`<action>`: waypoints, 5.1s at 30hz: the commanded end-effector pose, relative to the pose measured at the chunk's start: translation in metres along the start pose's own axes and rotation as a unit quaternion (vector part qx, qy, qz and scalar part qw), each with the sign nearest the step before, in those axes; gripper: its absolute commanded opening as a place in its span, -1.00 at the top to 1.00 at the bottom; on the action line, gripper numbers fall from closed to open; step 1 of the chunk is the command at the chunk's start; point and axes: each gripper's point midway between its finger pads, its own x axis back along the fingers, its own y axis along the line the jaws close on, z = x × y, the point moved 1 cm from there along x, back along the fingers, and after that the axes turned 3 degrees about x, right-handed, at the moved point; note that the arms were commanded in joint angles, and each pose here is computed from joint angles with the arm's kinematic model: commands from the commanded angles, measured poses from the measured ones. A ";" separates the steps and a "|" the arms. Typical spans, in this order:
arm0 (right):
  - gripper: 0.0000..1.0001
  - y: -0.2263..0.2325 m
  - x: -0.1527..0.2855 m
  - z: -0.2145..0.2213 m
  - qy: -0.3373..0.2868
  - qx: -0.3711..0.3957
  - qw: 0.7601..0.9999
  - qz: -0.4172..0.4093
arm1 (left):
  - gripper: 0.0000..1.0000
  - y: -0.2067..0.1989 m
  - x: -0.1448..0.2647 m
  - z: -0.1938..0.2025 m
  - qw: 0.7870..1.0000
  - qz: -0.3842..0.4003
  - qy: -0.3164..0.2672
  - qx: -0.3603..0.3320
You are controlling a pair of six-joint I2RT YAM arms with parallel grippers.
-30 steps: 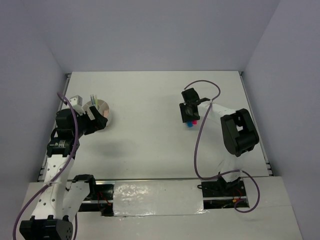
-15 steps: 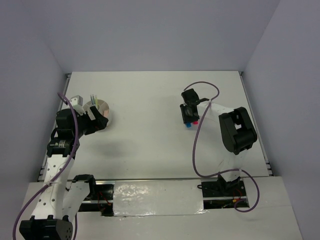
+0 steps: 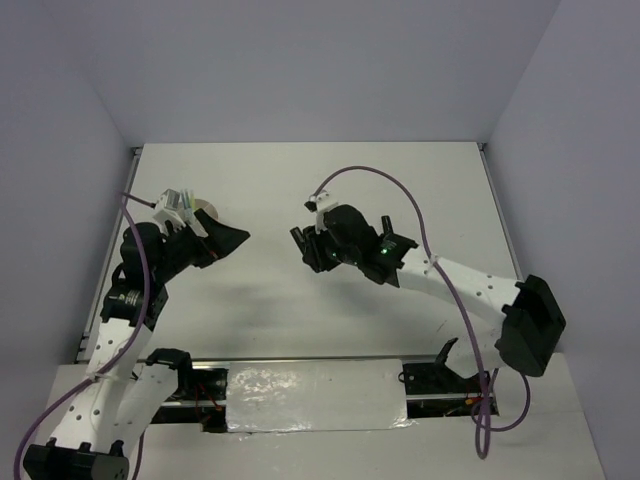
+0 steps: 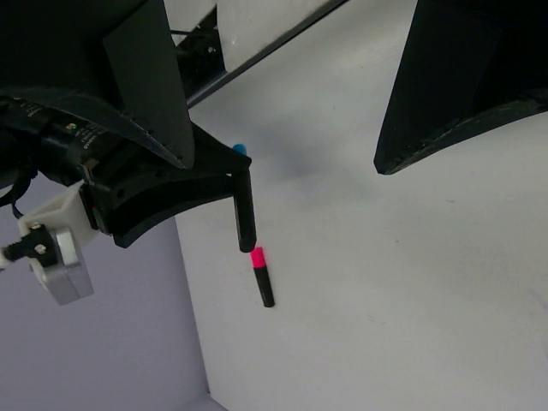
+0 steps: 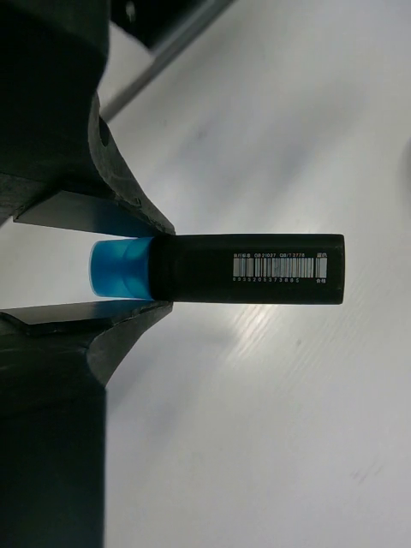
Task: Sort the stationery into containers
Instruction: Pick up the stationery from the center of the board, then place the stationery in the storage box, then pick up the stationery from the center of the board.
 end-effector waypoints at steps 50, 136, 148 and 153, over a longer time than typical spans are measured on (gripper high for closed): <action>-1.00 0.004 0.116 -0.021 -0.136 0.007 0.988 0.072 | 1.00 0.121 0.033 -0.136 0.787 -0.520 -0.325 -0.064; 0.87 -0.213 -0.028 0.073 0.124 -0.164 0.969 0.140 | -0.99 0.024 0.033 -0.024 0.977 -0.120 -0.056 -0.170; 0.90 -0.008 0.029 -0.008 -0.078 -0.005 0.996 -0.038 | -0.99 -0.067 -0.002 -0.002 0.990 0.142 0.014 0.000; 0.94 0.037 0.062 -0.030 -0.129 0.010 0.988 -0.085 | -0.99 -0.091 -0.007 0.011 0.983 0.178 0.046 -0.003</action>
